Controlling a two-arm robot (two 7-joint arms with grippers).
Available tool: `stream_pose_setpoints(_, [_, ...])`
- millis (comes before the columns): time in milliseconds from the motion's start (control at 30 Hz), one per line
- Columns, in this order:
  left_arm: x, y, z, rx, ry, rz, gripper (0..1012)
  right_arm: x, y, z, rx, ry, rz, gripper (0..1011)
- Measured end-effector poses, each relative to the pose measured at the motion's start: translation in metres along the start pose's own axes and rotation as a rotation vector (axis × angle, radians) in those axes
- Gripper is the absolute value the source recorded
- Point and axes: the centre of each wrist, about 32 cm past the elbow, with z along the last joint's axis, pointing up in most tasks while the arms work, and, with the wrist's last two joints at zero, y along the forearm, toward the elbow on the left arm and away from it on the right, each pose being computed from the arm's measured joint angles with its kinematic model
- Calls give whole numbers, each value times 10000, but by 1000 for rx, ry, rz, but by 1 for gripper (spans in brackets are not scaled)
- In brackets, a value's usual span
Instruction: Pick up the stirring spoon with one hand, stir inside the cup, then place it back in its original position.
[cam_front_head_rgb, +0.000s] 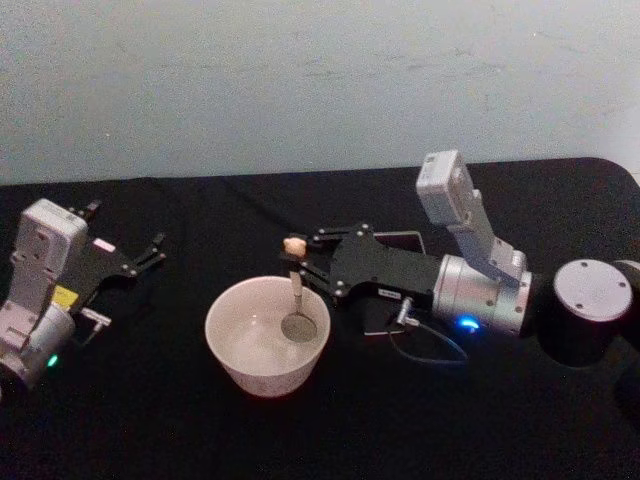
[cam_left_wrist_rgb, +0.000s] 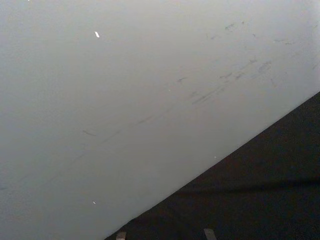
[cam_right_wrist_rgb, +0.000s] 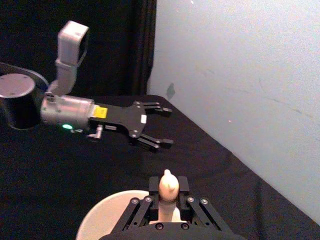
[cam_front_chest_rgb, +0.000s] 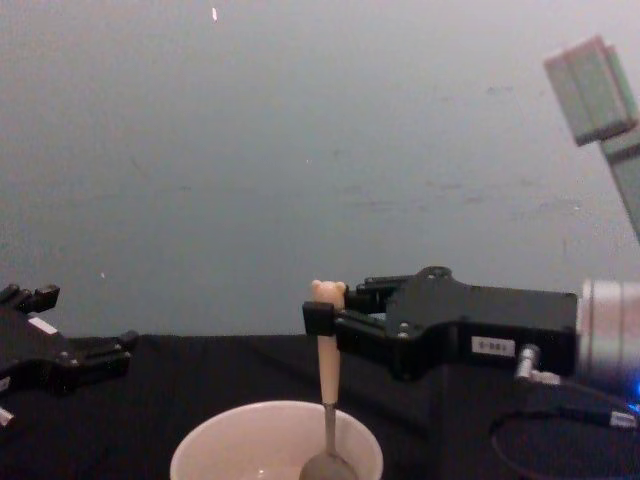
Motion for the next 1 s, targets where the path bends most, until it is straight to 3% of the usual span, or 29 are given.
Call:
stream_pose_setpoints(200, [0,0,0,0,0,0,1001,-85,-80,29,18,1,41,214])
stream_pose_setpoints(433, [0,0,0,0,0,0,1001,-157,-52,34,21,0,84,214])
stream_pose_setpoints(767, [0,0,0,0,0,0,1001,-201,149,64,30,-1,134,214])
stream_pose_setpoints(1000, [0,0,0,0,0,0,1002,-172,336,78,12,-8,131,214])
